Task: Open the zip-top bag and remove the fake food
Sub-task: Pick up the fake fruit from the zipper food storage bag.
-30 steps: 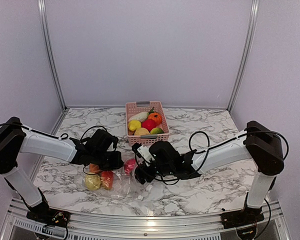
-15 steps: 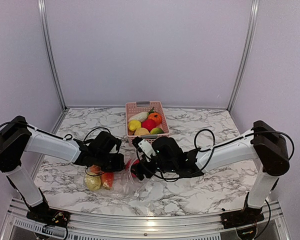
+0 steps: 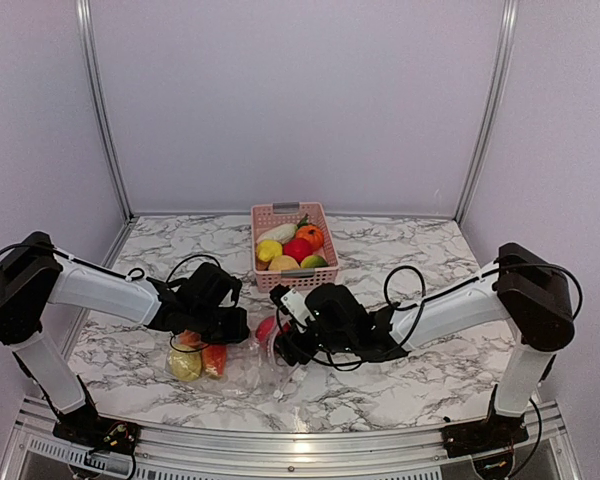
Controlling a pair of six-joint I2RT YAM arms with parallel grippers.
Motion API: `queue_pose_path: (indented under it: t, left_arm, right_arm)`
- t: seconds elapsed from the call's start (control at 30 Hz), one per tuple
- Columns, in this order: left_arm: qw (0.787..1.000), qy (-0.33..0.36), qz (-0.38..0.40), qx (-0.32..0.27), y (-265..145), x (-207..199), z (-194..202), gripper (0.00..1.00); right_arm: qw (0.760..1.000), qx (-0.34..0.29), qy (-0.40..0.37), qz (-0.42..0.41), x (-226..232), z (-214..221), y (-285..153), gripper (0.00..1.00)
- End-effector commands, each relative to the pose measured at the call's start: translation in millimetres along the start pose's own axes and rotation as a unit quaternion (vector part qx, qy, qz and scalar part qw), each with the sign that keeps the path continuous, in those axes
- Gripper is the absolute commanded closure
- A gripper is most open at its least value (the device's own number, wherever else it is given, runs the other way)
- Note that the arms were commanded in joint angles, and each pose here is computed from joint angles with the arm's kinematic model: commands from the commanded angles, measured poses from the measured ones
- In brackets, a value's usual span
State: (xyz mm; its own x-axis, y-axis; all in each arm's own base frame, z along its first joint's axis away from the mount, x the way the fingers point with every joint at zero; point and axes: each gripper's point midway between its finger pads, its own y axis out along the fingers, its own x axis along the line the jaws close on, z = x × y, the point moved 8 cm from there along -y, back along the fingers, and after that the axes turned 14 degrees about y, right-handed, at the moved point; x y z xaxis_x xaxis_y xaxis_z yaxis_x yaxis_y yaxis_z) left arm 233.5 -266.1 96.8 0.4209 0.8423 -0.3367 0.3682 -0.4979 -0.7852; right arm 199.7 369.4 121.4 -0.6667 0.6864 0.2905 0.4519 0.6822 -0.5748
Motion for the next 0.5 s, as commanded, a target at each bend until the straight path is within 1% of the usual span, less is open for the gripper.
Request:
queue_pose_path:
  t: [0.0,0.33,0.4,0.47]
  left_arm:
    - [1.0,0.008,-0.01,0.011,-2,1,3,0.96]
    - [1.0,0.008,0.0,0.005,-2,-2,0,0.96]
    - [1.0,0.008,0.002,0.005,-1,-3,0,0.96]
    - [1.0,0.009,0.002,0.005,-1,-2,0,0.96]
  right_arm:
    - [1.0,-0.011,-0.005,0.003,0,-4,10,0.25]
    - [1.0,-0.005,-0.007,0.019,-1,-3,32,0.16]
    - [1.0,-0.007,-0.005,0.019,-1,-4,33,0.16]
    - [1.0,-0.009,-0.002,0.018,0,-6,34,0.19]
